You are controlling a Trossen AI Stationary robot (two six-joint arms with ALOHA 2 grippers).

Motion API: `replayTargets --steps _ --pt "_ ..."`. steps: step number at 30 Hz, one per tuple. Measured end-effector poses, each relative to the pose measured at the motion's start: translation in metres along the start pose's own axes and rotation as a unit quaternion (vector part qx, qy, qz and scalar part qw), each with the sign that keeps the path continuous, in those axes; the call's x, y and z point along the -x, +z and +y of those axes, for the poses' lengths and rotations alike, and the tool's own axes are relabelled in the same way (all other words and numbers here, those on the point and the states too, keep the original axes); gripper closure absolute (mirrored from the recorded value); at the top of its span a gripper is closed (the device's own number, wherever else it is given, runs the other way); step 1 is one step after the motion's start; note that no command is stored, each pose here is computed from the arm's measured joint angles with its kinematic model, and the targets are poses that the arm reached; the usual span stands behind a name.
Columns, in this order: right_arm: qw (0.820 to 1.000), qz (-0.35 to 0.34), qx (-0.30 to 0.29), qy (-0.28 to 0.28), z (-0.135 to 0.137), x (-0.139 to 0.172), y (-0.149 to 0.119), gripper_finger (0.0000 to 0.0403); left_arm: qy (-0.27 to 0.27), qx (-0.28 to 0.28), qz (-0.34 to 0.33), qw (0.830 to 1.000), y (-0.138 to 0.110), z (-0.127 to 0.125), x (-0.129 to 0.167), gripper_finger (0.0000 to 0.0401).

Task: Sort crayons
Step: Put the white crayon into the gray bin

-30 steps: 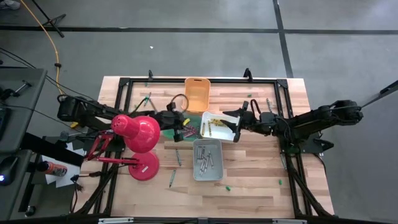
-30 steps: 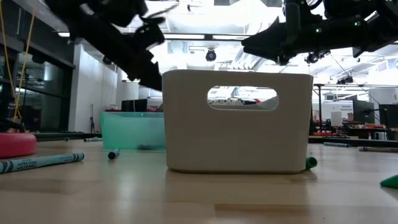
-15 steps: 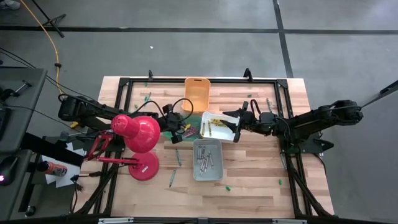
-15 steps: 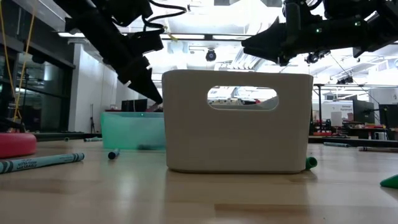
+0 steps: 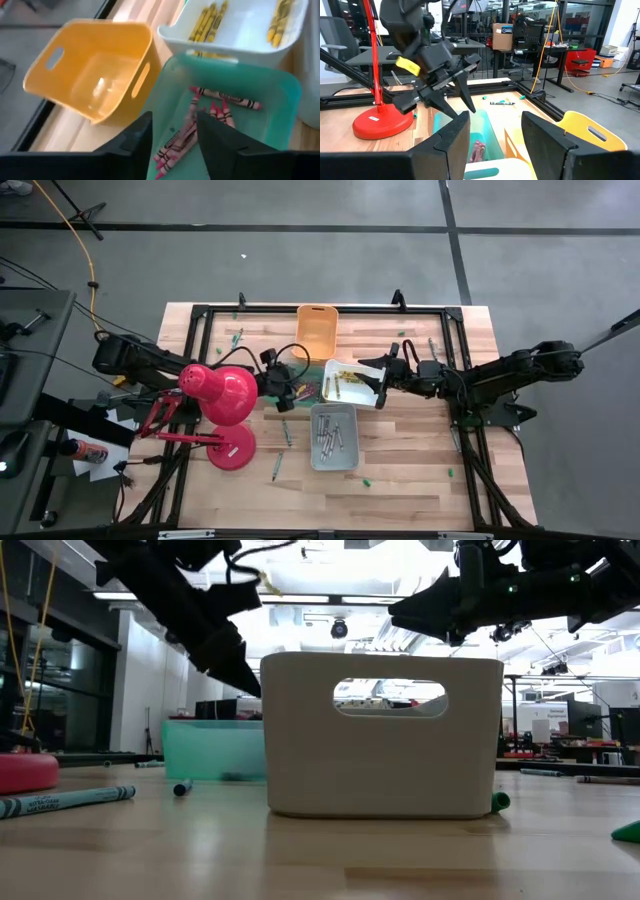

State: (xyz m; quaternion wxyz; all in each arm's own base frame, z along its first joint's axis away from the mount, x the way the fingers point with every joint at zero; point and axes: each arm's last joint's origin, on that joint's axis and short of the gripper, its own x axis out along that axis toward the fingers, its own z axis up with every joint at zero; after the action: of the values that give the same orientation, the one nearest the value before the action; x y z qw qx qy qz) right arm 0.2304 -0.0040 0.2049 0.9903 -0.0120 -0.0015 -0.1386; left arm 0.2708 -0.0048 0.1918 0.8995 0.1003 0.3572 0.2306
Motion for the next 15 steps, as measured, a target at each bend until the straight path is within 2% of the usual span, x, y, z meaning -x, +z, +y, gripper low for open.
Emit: replayTargets --steps 3,9,12,15 --pt "1.000 0.000 0.000 0.000 0.000 0.000 0.000 0.0229 -0.006 -0.004 -0.031 0.999 0.008 -0.001 0.008 0.0246" --pt "1.000 0.000 -0.001 0.006 0.000 0.000 0.000 0.0229 -0.023 0.042 -0.119 0.992 0.026 0.003 0.023 0.0240" --pt "1.000 -0.001 -0.001 0.021 0.001 0.000 0.000 0.0229 -0.053 0.039 -0.174 0.983 0.018 0.001 0.023 0.0240" --pt "0.999 -0.001 -0.001 0.035 0.002 0.000 0.000 0.0229 -0.070 0.061 -0.241 0.966 0.004 0.005 0.019 0.0240"
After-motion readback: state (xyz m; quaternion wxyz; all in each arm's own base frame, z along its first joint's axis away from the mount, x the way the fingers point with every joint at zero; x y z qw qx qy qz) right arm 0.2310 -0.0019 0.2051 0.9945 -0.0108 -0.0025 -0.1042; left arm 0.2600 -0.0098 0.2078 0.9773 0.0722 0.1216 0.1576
